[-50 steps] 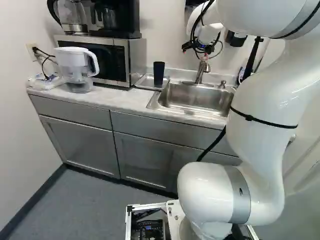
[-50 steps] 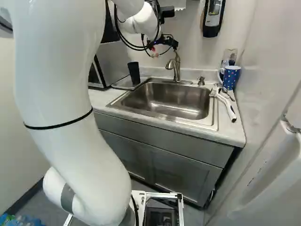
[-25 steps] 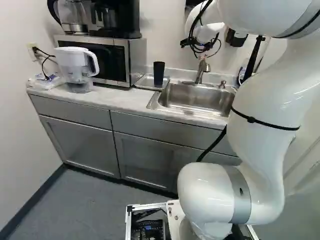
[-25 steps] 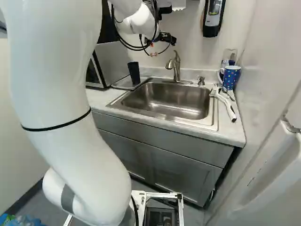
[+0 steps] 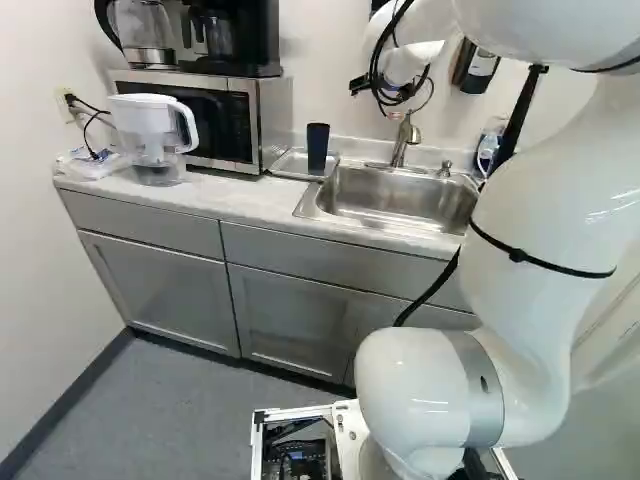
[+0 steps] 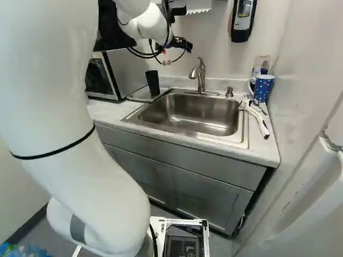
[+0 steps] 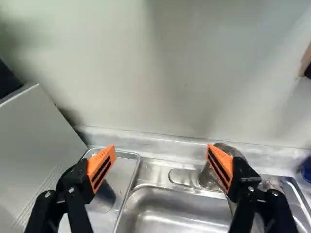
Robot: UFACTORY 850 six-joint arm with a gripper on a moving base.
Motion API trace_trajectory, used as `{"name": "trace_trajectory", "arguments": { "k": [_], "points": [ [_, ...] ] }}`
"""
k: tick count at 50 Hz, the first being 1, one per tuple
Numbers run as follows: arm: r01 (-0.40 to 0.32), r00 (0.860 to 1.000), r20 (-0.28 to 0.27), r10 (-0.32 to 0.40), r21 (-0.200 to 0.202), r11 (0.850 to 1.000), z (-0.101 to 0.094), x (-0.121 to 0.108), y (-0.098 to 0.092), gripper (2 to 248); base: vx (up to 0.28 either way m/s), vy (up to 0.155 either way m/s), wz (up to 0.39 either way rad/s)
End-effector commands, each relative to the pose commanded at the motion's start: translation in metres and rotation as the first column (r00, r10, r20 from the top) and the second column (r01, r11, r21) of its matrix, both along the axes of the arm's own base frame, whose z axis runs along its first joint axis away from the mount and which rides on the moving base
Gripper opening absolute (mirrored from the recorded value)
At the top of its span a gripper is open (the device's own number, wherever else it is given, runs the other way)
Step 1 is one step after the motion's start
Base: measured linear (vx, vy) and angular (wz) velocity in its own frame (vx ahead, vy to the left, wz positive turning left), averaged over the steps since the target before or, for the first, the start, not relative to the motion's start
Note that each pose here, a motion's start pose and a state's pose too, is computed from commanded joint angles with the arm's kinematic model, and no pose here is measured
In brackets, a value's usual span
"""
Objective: Rinse the cup and place it in the tray
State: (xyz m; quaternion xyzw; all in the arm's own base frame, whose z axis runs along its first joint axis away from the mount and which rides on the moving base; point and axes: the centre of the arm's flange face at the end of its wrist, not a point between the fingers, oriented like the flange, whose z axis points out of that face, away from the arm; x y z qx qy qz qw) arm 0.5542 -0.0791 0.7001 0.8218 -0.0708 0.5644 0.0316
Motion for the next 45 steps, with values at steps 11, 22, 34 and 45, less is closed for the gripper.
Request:
{"name": "trace_trajectory", "arguments": {
  "k": [11, 22, 34, 45],
  "points": [
    [-0.022, 0.998, -0.055, 0.022, 0.008, 1.000, -0.004, -0.016, 0.014, 247, 0.000, 0.000, 0.000],
    [-0.039, 0.992, -0.120, 0.041, 0.017, 0.999, -0.010, -0.030, 0.026, 247, 0.000, 0.000, 0.000],
    [-0.050, 0.980, -0.192, 0.054, 0.027, 0.998, -0.015, -0.046, 0.034, 247, 0.000, 0.000, 0.000],
    [-0.048, 0.965, -0.257, 0.055, 0.037, 0.998, -0.021, -0.061, 0.035, 247, 0.000, 0.000, 0.000]
  ]
}}
